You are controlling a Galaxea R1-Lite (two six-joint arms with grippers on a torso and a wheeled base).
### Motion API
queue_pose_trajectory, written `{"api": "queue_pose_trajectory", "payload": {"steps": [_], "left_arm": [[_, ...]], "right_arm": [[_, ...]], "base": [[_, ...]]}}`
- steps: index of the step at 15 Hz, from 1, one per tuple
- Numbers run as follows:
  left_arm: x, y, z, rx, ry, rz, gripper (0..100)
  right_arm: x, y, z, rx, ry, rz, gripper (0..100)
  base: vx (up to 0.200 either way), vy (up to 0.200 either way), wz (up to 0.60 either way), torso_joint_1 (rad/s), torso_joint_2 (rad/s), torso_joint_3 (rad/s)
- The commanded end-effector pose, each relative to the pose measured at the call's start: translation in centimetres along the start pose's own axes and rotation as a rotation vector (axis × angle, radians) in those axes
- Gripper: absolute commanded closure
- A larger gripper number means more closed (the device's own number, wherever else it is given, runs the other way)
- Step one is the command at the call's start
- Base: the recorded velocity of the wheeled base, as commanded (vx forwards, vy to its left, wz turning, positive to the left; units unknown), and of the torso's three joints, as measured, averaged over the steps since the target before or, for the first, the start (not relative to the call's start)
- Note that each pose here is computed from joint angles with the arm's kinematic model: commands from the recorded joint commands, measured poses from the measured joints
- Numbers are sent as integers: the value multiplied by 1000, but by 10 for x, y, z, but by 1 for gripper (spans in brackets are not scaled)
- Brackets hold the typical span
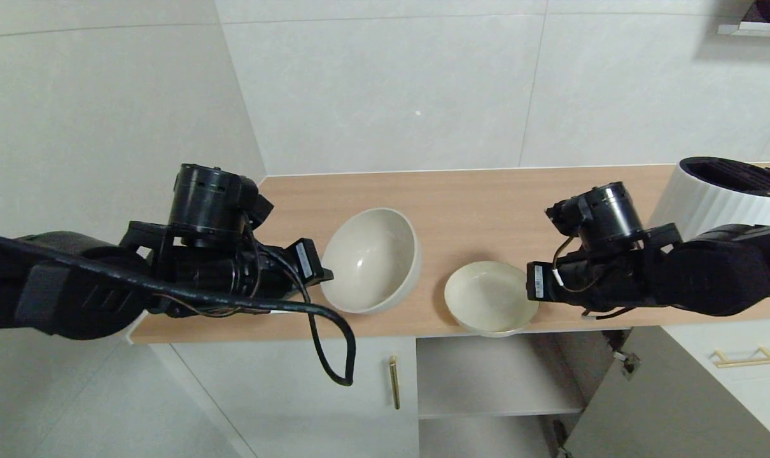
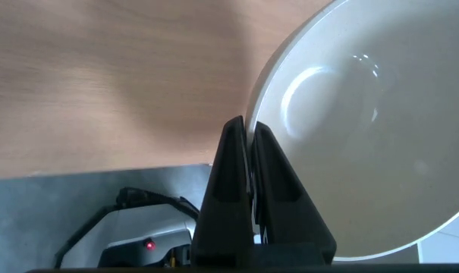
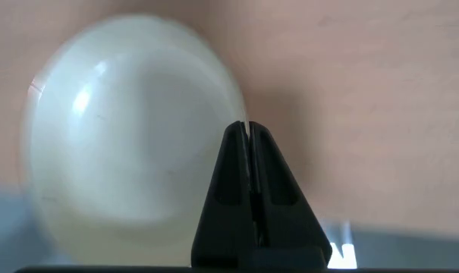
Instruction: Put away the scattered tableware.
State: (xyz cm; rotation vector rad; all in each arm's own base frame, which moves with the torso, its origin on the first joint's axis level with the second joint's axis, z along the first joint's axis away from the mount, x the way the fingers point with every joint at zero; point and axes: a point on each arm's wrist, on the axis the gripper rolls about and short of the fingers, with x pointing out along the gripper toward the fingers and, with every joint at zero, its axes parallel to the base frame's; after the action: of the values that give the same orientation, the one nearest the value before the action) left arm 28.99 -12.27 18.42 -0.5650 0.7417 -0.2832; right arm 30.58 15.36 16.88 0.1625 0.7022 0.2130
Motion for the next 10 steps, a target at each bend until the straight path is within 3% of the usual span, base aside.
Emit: {"api": "queue_pose_trajectory", "payload": {"steps": [1,5,10], "left_arm": [[-28,-3,-3,49,-34,-29,100],[-49,-3,-8,99,-51,-46,100],[-46,-2,-9,100,-37,-39,100]], "right_arm": [[-55,0,9,3,-11,139,100],[-87,-2,10,0,1,197,100],[-81,-6,-1,-75,33,184,100]], "base": [[0,0,0,0,0,0],[0,0,0,0,0,0],[0,0,0,0,0,0]]}}
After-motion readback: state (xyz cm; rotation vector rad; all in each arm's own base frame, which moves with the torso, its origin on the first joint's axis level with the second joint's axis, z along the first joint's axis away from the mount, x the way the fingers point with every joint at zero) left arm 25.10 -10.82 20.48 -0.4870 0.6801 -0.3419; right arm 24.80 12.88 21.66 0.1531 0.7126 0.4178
